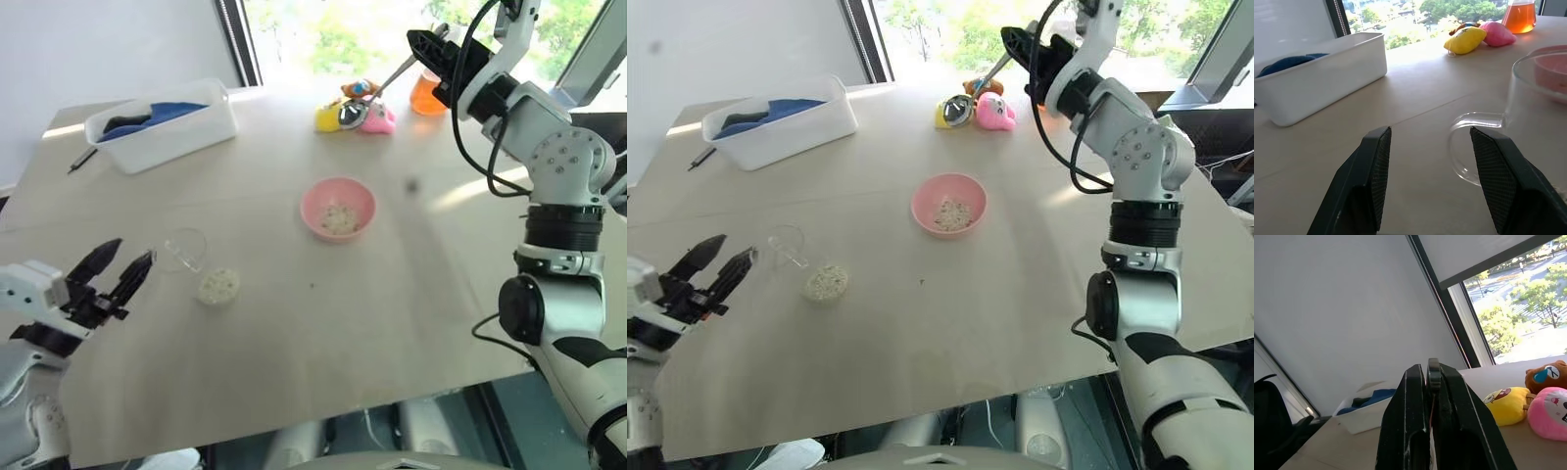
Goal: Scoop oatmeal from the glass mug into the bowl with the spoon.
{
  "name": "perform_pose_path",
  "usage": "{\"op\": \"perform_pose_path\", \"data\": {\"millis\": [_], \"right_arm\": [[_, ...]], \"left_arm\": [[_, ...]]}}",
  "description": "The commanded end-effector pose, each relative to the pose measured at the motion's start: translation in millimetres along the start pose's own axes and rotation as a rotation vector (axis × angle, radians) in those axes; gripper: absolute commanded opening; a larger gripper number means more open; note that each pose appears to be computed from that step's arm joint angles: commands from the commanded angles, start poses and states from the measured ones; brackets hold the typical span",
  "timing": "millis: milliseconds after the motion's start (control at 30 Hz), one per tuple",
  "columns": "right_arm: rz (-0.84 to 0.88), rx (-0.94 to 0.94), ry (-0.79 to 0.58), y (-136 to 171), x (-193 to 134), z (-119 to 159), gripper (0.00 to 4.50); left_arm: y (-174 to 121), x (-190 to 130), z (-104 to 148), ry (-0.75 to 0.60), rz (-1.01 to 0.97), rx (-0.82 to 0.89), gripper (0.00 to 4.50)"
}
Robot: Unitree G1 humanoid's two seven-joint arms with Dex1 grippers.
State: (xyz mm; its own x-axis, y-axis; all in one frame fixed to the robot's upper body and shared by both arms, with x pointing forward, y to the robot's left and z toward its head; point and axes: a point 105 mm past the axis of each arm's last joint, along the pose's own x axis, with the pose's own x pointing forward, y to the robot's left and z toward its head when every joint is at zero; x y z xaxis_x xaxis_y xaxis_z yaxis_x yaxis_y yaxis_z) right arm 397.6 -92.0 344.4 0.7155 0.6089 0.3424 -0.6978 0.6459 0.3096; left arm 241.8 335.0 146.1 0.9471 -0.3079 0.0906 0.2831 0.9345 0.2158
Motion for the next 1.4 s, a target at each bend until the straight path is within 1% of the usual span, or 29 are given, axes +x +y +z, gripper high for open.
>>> {"op": "perform_pose_path", "data": {"millis": [33,300,467,633,900,1400], "right_arm": [[0.018,-0.036,-0.065,9.0,-7.3,20.8,0.0],[-0.001,-0.024,-0.058,9.0,-11.0,16.5,0.0],[0.001,-0.021,-0.055,9.9,-10.9,15.9,0.0],[-0.003,-0.012,-0.059,10.2,-11.1,15.0,0.0],[-0.009,-0.006,-0.061,10.7,-12.0,11.4,0.0],[-0.019,-0.007,-0.06,9.9,-14.1,8.8,0.0]], "left_arm": [[5.3,2.6,3.7,0.001,-0.018,0.046,2.69],[8.4,22.8,-7.2,0.025,-0.088,0.019,2.69],[2.1,30.1,-15.0,0.05,-0.139,-0.001,2.69],[3.5,40.0,-14.5,0.047,-0.147,-0.004,2.69],[2.5,56.3,-20.3,0.054,-0.161,-0.006,2.69],[-0.9,62.3,-27.4,0.057,-0.173,-0.01,2.69]]}}
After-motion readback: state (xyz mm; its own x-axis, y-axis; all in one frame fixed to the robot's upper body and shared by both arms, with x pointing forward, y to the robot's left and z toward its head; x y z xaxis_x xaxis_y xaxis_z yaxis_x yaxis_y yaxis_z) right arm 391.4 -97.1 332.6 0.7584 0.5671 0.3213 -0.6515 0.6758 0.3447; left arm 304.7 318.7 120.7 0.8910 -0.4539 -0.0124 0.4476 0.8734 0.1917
